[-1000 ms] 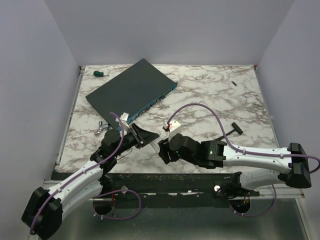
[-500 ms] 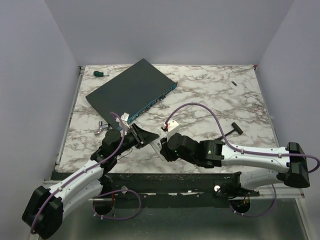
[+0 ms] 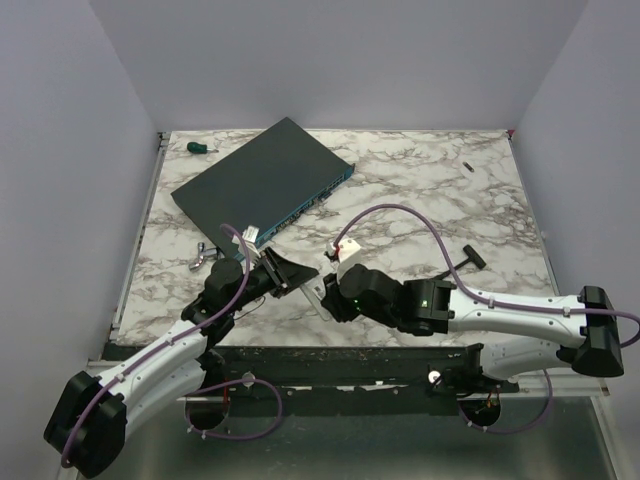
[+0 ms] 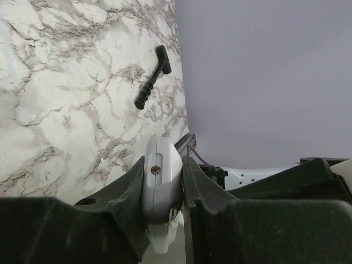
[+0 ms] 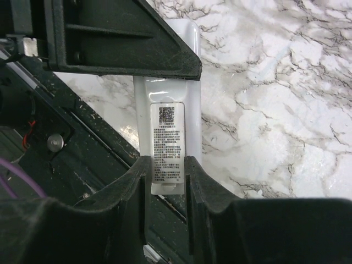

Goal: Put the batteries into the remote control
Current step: Remove the battery cover from the remote control, then place the battery cover at the center of the board.

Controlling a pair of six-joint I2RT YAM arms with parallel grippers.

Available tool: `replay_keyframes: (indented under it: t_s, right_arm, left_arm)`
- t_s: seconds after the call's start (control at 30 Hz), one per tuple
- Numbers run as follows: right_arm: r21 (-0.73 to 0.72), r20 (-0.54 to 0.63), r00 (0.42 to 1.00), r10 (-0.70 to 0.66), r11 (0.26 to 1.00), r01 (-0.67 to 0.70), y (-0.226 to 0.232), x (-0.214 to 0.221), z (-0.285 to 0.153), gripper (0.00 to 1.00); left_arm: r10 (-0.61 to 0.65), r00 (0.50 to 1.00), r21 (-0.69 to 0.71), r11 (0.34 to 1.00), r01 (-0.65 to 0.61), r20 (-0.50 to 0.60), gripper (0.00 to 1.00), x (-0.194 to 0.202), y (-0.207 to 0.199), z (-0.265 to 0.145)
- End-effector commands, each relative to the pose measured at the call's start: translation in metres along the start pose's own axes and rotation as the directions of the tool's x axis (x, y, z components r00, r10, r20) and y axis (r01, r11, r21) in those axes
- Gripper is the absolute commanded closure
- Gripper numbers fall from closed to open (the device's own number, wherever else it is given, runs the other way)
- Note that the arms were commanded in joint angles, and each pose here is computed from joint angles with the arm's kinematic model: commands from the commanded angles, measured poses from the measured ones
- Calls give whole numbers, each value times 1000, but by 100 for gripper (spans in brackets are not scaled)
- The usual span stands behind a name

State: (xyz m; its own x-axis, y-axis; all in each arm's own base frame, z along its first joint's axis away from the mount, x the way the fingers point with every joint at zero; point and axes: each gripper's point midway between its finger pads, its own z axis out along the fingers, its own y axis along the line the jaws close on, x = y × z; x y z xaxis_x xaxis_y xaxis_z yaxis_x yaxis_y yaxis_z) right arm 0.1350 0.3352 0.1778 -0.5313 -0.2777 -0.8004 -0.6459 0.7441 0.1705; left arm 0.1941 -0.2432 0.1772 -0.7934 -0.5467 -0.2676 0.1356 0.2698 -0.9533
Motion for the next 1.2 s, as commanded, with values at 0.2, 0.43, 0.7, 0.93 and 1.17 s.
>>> replay_keyframes:
  t_s: [0.2, 0.43, 0.7, 0.93, 1.17]
  right_arm:
    - [-20, 54, 996, 77, 997, -76, -5, -7, -22, 72]
    - [133, 35, 995, 89, 987, -93, -37, 18, -13, 72]
    - [244, -106, 986, 131, 964, -102, -72, 70, 22, 77]
    - [254, -173, 980, 103, 966, -57, -94, 87, 52, 74]
    - [251, -239, 969, 62, 968, 0, -103, 97, 73, 67]
  left_arm:
    - [66, 996, -75, 995, -62, 60, 100, -16, 12, 3]
    - [87, 993, -138, 988, -75, 83, 100, -19, 30, -11]
    - [195, 968, -234, 960, -155, 160, 100, -36, 34, -38]
    - [236, 953, -188, 961, -200, 192, 100, -56, 14, -46]
    - [243, 944, -165, 964, -209, 224, 100, -72, 0, -57]
